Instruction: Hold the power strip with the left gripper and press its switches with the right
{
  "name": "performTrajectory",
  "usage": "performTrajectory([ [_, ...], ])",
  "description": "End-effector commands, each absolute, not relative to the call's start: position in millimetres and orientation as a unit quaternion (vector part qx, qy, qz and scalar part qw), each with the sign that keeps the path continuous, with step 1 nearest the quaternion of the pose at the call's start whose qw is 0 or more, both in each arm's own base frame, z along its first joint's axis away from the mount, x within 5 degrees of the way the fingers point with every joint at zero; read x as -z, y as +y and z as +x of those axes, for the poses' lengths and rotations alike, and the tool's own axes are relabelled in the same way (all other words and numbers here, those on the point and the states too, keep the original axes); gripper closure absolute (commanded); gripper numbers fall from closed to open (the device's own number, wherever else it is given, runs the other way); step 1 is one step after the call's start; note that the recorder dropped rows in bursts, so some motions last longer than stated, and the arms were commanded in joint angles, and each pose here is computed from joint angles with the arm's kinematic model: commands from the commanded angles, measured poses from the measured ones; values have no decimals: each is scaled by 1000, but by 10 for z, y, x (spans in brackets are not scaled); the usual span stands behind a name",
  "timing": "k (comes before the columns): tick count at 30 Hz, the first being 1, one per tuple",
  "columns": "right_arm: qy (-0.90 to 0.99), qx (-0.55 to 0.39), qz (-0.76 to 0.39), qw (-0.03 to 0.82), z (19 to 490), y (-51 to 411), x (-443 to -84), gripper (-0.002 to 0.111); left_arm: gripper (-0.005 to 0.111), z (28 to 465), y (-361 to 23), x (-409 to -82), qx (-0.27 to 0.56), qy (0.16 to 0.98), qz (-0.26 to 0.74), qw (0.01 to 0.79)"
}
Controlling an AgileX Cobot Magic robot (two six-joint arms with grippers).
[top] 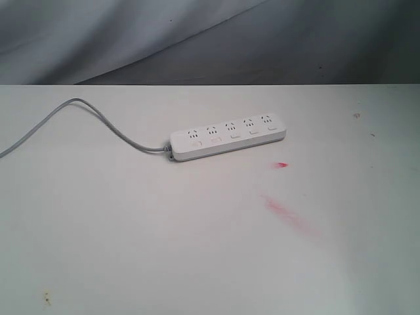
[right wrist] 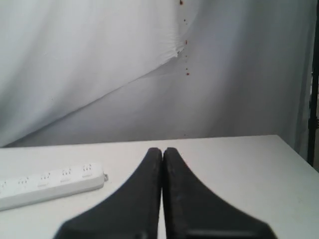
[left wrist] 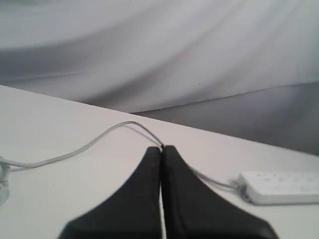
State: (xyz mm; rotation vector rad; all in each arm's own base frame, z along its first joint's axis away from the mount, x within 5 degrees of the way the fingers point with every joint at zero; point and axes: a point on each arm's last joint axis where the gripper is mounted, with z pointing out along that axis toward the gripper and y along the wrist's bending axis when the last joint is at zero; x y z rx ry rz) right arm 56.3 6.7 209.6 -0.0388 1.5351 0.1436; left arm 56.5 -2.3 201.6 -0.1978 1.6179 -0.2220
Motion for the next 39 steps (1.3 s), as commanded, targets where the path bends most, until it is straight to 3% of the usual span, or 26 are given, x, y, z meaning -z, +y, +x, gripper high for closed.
performTrajectory([
  [1, 639, -156, 73, 749, 550, 43, -2209, 108, 107, 564, -29, -2054, 177, 689, -155, 685],
  [5, 622, -195, 96, 752, 528, 42, -2325, 108, 107, 532, -49, -2217, 198, 683, -159, 685],
  [11, 607, -213, 78, 761, 480, 66, -2764, 108, 107, 666, -50, -2768, 198, 684, -159, 684],
  [21, 606, -212, 75, 763, 952, 143, -3887, 108, 107, 1262, -98, -4218, 239, 671, -155, 685],
  [26, 639, -179, 31, 747, 1344, 240, -4430, 108, 107, 1581, -132, -4673, 226, 679, -120, 688],
  [32, 715, -169, 1, 678, 2051, 408, -4753, 108, 107, 2241, -374, -4758, 186, 773, 16, 607],
  [39, 778, -135, -53, 611, 2981, 593, -4721, 108, 107, 3156, -509, -4556, 158, 838, 80, 517],
])
